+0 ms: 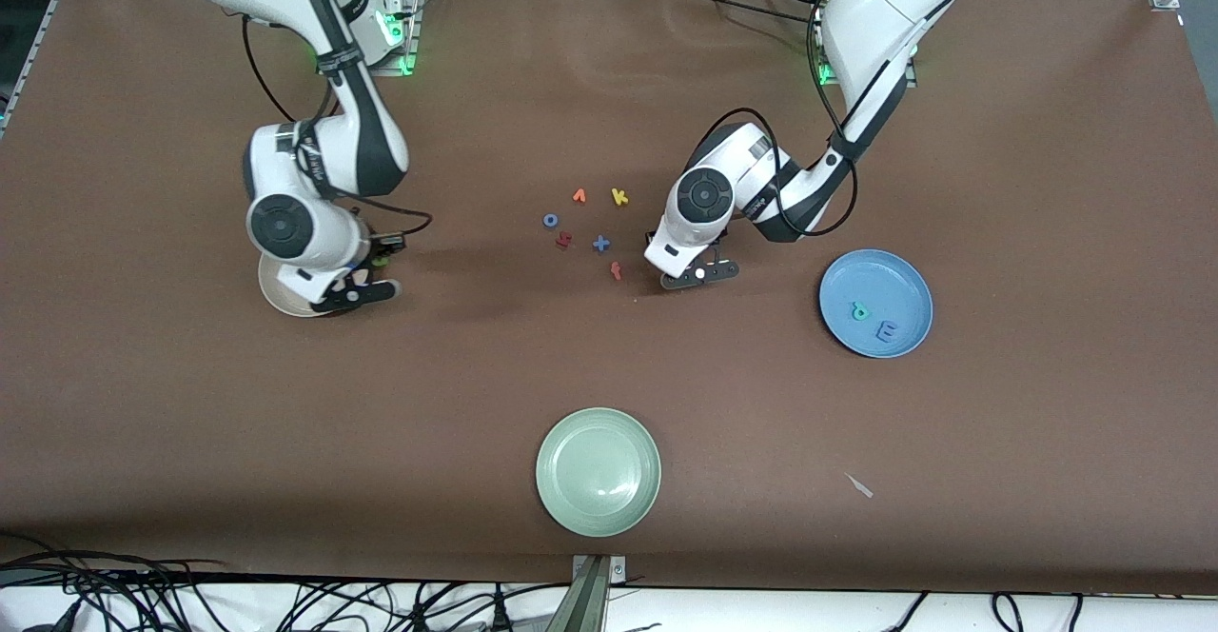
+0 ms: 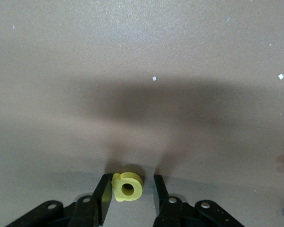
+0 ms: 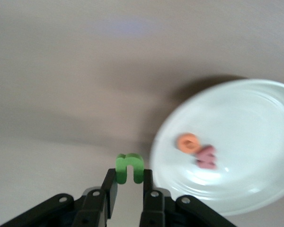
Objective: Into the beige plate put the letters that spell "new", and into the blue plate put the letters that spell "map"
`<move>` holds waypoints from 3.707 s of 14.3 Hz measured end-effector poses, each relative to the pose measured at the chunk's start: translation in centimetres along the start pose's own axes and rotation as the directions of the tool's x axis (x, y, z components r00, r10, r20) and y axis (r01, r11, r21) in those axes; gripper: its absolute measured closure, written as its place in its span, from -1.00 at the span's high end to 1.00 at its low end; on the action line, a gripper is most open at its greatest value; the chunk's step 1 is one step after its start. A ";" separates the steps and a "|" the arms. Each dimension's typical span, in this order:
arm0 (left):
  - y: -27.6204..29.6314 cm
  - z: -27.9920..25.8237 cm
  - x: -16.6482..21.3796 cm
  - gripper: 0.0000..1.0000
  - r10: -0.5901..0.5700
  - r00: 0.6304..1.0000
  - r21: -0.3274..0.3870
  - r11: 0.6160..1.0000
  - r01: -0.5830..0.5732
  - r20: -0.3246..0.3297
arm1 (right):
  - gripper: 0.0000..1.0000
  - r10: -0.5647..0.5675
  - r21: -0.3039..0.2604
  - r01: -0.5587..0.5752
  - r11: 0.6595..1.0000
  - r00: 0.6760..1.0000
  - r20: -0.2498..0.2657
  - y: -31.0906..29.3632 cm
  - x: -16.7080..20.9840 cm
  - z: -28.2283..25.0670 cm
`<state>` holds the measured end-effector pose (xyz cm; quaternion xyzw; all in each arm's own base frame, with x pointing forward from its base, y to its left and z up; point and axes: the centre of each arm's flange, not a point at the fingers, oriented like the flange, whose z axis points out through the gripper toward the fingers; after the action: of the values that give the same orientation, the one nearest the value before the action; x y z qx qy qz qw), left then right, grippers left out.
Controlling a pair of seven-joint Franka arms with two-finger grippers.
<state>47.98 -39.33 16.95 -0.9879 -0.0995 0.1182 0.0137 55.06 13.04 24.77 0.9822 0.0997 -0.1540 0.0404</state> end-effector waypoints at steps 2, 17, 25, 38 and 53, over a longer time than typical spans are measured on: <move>0.1 -0.2 -0.1 -0.45 0.002 1.000 -0.003 1.000 -0.002 -0.002 | -0.48 0.040 -0.003 -0.040 0.999 0.999 0.025 2.6 -0.3 0.6; -7.4 -12.3 7.6 -0.44 0.103 0.994 0.069 0.992 -0.105 0.033 | 1.00 0.040 0.018 -0.044 0.999 0.983 0.180 2.9 0.4 -13.0; -21.6 -13.7 16.6 -0.44 0.249 0.967 0.028 0.968 -0.251 0.050 | 1.00 0.030 0.028 -0.032 0.999 0.998 0.062 2.9 -2.4 -22.0; -27.1 -12.2 17.5 0.97 0.262 0.957 0.026 0.963 -0.267 0.129 | 1.00 0.062 0.044 -0.055 0.997 0.984 -0.168 8.9 -11.0 -31.9; -26.5 -25.8 16.1 1.00 0.273 0.961 0.052 0.960 -0.275 0.049 | 1.00 0.145 0.080 -0.130 0.988 0.962 -0.233 12.6 -12.8 -33.3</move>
<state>64.24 -10.24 39.63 -0.9887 0.0415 0.1423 0.0239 55.54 2.02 61.01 0.9989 0.0302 -0.0352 0.0072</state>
